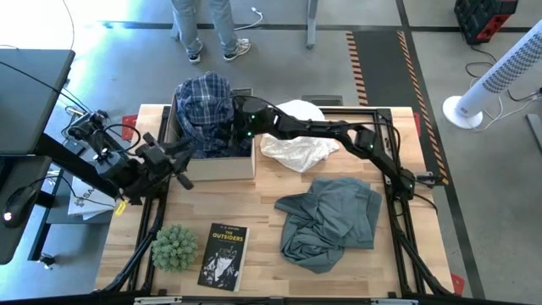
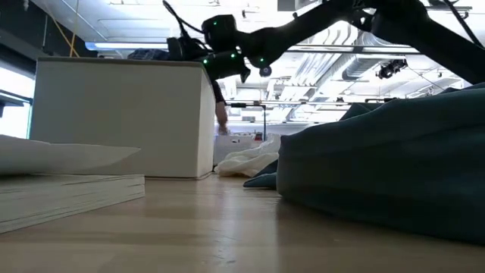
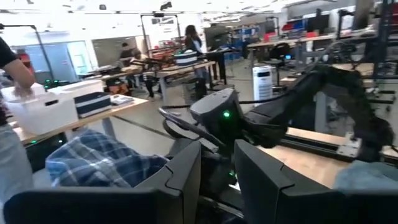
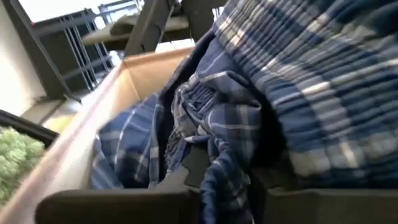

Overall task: Sort clothes
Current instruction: Put the blue plaid shirt into the laundry organizer

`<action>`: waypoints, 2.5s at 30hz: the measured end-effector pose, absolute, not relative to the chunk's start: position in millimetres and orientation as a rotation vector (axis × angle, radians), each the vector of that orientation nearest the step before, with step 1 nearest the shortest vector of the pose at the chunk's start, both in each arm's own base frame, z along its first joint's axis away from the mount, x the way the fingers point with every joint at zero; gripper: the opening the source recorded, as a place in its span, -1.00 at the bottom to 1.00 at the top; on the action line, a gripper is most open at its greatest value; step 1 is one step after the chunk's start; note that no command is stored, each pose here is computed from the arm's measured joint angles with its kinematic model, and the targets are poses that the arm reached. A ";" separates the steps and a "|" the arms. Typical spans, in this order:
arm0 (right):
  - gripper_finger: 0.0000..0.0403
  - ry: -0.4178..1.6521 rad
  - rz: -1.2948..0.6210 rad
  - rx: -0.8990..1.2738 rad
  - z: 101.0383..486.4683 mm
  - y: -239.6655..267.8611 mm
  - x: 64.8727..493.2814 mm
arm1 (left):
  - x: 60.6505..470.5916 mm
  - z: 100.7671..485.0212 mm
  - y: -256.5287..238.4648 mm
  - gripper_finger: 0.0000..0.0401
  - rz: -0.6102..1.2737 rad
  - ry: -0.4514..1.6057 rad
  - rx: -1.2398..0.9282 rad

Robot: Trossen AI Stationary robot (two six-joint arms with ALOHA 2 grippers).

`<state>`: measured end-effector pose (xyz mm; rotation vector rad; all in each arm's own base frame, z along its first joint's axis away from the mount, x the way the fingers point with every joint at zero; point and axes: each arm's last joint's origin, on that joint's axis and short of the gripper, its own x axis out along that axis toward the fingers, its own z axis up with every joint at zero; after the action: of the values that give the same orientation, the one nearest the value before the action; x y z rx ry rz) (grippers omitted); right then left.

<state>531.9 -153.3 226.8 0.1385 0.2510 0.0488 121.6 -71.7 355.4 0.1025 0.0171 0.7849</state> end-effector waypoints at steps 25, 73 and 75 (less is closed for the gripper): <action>0.04 0.752 -0.025 -0.059 401.3 -51.3 377.8 | 120.8 414.9 -10.5 -0.98 1.053 0.034 0.305; 0.05 0.906 -0.227 -0.172 318.0 72.6 338.4 | 190.7 214.6 161.9 -1.00 0.391 0.947 -0.280; 0.05 0.906 -0.227 -0.172 317.9 72.6 338.4 | 189.5 243.8 158.9 -1.00 0.411 0.888 -0.274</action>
<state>338.4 72.6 317.9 -0.1716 0.9059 -0.2270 189.5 158.9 243.8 -0.2740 0.8875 0.4112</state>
